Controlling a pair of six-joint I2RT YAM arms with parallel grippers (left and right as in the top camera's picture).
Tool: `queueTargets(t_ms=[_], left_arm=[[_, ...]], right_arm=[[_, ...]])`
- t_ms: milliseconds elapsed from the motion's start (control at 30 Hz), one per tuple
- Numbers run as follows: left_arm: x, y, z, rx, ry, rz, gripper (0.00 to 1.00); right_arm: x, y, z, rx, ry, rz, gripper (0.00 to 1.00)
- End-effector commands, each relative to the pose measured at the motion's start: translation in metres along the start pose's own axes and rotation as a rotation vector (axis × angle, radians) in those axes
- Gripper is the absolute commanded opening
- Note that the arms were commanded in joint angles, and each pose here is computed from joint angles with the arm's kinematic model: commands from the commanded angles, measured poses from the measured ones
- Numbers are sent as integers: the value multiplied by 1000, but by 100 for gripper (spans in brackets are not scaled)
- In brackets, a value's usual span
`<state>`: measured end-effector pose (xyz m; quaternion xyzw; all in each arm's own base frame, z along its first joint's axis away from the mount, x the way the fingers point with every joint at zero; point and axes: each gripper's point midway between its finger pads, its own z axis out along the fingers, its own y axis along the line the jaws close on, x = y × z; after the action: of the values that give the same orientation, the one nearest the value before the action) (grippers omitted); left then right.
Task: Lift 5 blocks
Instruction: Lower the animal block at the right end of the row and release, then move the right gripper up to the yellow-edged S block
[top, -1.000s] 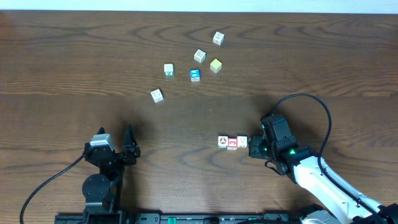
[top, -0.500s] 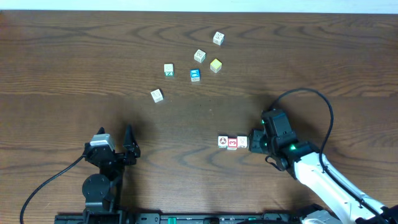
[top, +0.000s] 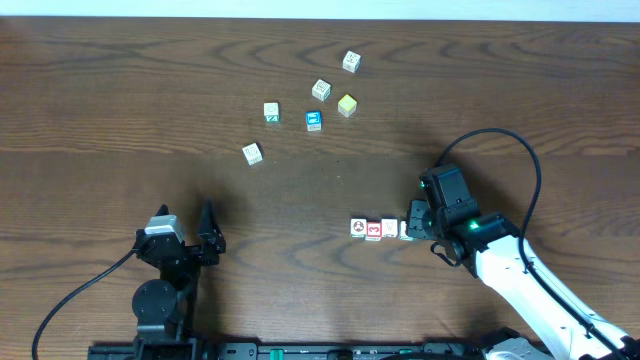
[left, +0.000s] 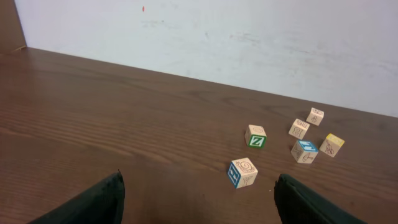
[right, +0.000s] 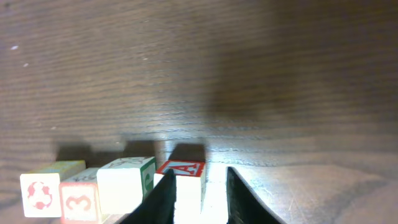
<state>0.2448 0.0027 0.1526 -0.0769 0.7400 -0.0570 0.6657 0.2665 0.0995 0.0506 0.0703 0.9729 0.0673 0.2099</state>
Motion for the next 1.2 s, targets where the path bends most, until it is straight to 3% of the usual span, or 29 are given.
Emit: queueTargets(t_ms=[0, 100, 267, 567, 867, 1167], left_arm=[[16, 3, 1, -11, 46, 0, 77], [16, 3, 1, -11, 46, 0, 77], [16, 3, 1, -11, 46, 0, 77], [16, 3, 1, -11, 46, 0, 77], [16, 3, 1, -11, 46, 0, 77], [16, 3, 1, -11, 46, 0, 77]], right_arm=[[-19, 31, -11, -119, -46, -93, 58], [-43, 46, -20, -155, -124, -144, 68], [-79, 67, -16, -167, -179, -223, 72], [-146, 120, 35, -185, -203, -464, 81], [-201, 160, 91, -182, -245, -648, 78], [-212, 157, 140, -158, -222, -702, 69]])
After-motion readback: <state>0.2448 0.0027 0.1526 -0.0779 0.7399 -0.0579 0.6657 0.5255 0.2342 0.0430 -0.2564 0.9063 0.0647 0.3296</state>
